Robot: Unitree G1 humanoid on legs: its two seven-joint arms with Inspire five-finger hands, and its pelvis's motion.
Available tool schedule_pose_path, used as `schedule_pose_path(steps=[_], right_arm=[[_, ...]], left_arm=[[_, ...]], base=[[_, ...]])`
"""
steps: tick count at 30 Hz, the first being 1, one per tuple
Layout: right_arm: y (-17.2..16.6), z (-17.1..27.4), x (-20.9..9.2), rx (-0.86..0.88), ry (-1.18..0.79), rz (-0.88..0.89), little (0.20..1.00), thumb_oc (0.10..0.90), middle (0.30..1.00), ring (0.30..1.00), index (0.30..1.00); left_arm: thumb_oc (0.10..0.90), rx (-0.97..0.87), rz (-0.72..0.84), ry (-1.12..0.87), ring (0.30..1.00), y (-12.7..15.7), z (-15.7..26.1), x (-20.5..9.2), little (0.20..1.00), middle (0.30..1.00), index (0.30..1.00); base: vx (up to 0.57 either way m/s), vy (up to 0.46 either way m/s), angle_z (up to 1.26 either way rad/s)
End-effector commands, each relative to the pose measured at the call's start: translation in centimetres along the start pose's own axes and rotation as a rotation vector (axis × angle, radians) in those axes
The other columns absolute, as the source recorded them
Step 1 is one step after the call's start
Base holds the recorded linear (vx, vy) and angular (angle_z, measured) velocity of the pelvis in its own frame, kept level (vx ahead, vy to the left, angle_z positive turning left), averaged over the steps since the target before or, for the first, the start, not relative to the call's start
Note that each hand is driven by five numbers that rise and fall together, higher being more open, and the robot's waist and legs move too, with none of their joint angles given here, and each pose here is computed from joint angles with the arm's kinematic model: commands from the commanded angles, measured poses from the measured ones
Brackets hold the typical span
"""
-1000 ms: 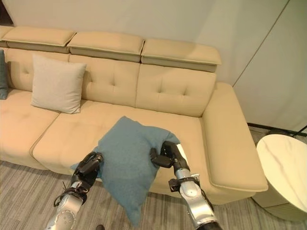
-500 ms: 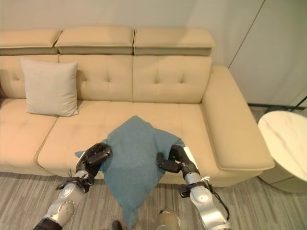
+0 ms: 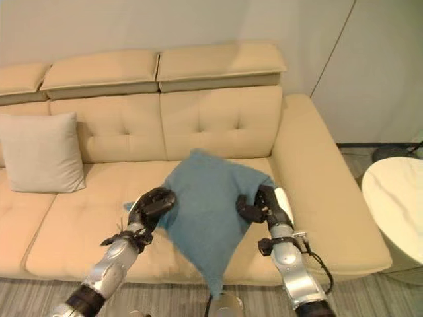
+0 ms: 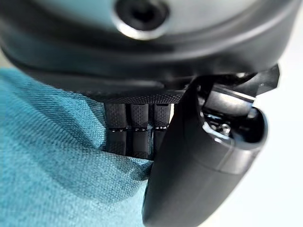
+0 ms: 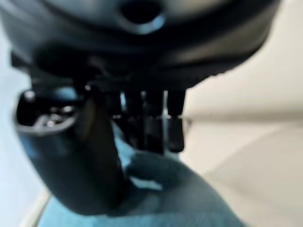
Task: Pick up all the scattered cushions and arrange them neatly on the sofa.
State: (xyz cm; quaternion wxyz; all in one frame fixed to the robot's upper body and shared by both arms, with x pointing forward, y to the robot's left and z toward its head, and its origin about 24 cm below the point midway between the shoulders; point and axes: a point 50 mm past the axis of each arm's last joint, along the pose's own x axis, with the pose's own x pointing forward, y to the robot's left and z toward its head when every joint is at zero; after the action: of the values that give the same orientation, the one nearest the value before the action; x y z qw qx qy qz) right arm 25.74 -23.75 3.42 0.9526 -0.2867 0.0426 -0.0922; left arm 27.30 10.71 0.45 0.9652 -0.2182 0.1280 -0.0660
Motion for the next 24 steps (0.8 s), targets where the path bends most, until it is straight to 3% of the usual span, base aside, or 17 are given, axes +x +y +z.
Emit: schedule_pose_path(steps=[1, 4, 7, 14, 24], right_arm=[[0.2, 14.9, 2.2, 0.111, -0.615, 0.006, 0.3, 0.4, 0.3, 0.3, 0.3], [1.7, 9.1, 0.7, 0.034, -0.471, 0.072, 0.3, 0.4, 0.3, 0.3, 0.3], [1.2, 8.3, 0.1, 0.01, -0.46, 0.095, 0.3, 0.4, 0.3, 0.3, 0.3], [0.5, 12.0, 0.0, 0.001, -0.597, 0.039, 0.3, 0.4, 0.3, 0.3, 0.3], [0.0, 16.0, 0.9, 0.01, -0.701, -0.03, 0.3, 0.4, 0.3, 0.3, 0.3]], left_arm=[[0.4, -0.051, -0.432, -0.355, 0.3, -10.0, 7.2, -0.1, 0.3, 0.3, 0.3], [0.4, 0.015, -0.401, -0.388, 0.3, -8.8, 7.6, 0.0, 0.3, 0.3, 0.3], [0.4, 0.083, -0.38, -0.387, 0.3, -7.6, 7.8, -0.1, 0.3, 0.3, 0.3], [0.4, 0.105, -0.404, -0.396, 0.3, -8.0, 8.3, -0.1, 0.3, 0.3, 0.3], [0.4, 0.173, -0.383, -0.416, 0.3, -9.5, 8.6, 1.1, 0.3, 0.3, 0.3]], base=[[0.28, 0.318, -0.81], [0.12, 0.125, -0.84], [0.18, 0.247, -0.22], [0.07, 0.179, -0.3], [0.08, -0.13, 0.14]])
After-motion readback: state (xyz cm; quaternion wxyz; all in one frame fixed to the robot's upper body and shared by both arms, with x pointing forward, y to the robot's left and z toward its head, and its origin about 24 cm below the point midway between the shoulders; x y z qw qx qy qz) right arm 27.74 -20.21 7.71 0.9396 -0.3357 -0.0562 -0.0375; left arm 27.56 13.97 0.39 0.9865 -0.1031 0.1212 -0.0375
